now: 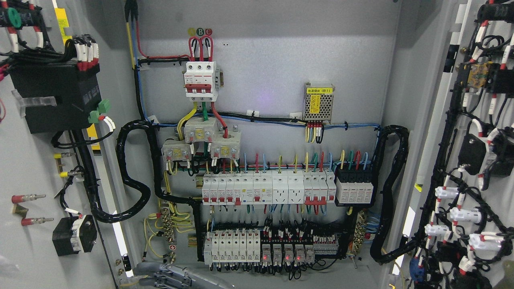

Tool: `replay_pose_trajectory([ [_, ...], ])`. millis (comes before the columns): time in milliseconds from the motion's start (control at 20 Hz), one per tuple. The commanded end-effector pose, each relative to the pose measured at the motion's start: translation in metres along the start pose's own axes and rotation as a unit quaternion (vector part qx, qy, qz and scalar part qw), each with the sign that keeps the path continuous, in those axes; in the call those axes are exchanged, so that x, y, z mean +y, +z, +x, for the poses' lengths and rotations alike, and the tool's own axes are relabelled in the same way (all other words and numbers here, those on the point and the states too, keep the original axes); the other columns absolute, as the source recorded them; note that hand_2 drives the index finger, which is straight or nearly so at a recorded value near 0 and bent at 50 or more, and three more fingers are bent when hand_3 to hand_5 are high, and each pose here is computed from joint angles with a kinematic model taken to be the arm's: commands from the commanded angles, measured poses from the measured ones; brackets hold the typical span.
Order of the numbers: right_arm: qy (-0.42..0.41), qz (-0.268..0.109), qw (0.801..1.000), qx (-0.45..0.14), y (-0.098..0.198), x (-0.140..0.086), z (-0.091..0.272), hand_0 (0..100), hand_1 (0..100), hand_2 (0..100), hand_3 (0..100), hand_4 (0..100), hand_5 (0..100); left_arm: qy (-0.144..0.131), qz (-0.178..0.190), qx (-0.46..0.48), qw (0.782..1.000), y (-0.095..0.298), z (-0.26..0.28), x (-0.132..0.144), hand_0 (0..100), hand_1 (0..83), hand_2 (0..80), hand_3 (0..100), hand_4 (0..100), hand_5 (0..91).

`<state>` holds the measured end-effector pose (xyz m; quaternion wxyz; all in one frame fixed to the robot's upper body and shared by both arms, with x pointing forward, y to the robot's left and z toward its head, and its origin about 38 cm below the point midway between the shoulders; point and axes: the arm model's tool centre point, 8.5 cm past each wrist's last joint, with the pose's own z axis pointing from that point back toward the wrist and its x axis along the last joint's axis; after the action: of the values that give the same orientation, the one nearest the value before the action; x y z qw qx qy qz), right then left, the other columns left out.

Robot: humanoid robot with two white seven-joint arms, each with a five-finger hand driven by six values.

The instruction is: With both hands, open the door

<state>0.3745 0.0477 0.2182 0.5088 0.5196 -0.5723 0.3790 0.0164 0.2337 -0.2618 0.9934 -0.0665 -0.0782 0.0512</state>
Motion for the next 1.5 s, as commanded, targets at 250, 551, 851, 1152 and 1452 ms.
replay_pose_trajectory([
  [250,-0.005,0.097,0.995,0.036,-0.038,0.064,-0.027,0,50,4,0,0,0,0.004,0.005,0.015,1.000,0.002,-0.013,0.002,12,55.6,0.0,0,0,0.0],
  [551,-0.002,0.126,0.990,0.060,-0.048,0.084,-0.039,0,50,4,0,0,0,0.004,0.004,0.014,1.000,0.002,-0.012,0.002,12,55.6,0.0,0,0,0.0],
  [851,-0.039,0.150,0.987,0.050,-0.057,0.097,-0.037,0,50,4,0,0,0,0.008,0.008,0.017,1.000,0.003,-0.013,0.005,12,55.6,0.0,0,0,0.0],
  [1152,-0.040,0.138,0.989,0.048,-0.057,0.093,-0.037,0,50,4,0,0,0,0.008,0.008,0.021,1.000,0.004,-0.018,0.005,12,55.6,0.0,0,0,0.0],
  [1452,-0.064,0.053,0.996,0.034,-0.030,0.045,-0.043,0,50,4,0,0,0,0.002,-0.001,0.004,1.000,0.001,-0.010,0.001,12,55.6,0.0,0,0,0.0],
])
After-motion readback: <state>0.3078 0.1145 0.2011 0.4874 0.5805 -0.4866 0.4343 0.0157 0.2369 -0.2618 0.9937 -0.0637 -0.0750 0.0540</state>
